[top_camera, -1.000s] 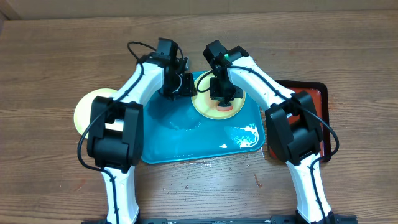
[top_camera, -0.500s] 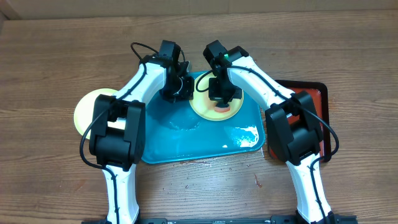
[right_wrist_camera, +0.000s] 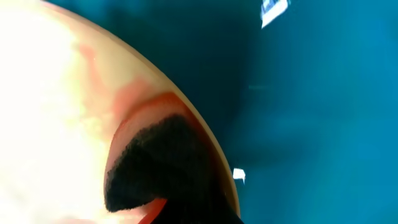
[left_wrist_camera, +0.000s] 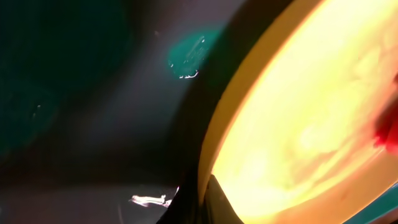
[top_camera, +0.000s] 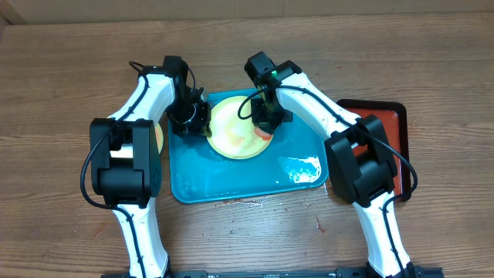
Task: Clean dirty plates on tray and stack at the side
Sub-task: 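Lower the sponge onto the second yellow plate and scrub the smear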
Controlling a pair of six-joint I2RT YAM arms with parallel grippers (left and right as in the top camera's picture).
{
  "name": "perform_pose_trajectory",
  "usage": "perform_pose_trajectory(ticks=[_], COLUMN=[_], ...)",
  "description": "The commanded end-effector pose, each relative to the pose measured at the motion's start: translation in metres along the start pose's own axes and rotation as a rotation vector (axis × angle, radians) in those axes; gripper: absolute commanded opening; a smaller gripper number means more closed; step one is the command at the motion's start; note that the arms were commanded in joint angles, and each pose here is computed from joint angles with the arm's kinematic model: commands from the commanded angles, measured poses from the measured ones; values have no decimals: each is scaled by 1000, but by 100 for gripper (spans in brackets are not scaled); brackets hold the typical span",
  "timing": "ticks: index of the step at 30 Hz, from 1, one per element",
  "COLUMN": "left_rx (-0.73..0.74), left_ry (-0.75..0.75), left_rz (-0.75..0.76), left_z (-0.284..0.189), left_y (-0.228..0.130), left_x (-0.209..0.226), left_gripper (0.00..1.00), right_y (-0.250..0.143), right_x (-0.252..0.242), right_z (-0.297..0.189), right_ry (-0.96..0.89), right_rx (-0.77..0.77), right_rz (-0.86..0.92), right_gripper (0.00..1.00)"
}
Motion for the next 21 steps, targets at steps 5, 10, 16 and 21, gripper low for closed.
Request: perform_pose_trajectory(ticks=[5,10,16,21], left_rx=[34,36,29,17], left_ry=[52,53,51,53], left_rz=[61,67,62,66], left_z=[15,16,15,12], left_y=[-3,-4,-3,0], left_x=[5,2,3,2], left_gripper=[4,4,4,4], right_y=[13,-5,-31,-32], right_x=[39,79,100,90], right_z=[7,25,22,-1], right_ry=[220,407,510,549], right_rx=[-58,32,161,195], right_rz=[-91,-146,-173,-145], right_gripper=[4,4,4,4])
Point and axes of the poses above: each gripper's point midway between its finger pads, its own z axis out along the fingers, its own x axis along the line the jaws close on, y = z × x, the point moved 7 cm from there along -z, back along the fingers, and after that the axes turned 5 degrees about -z, right-handed, at the moved point
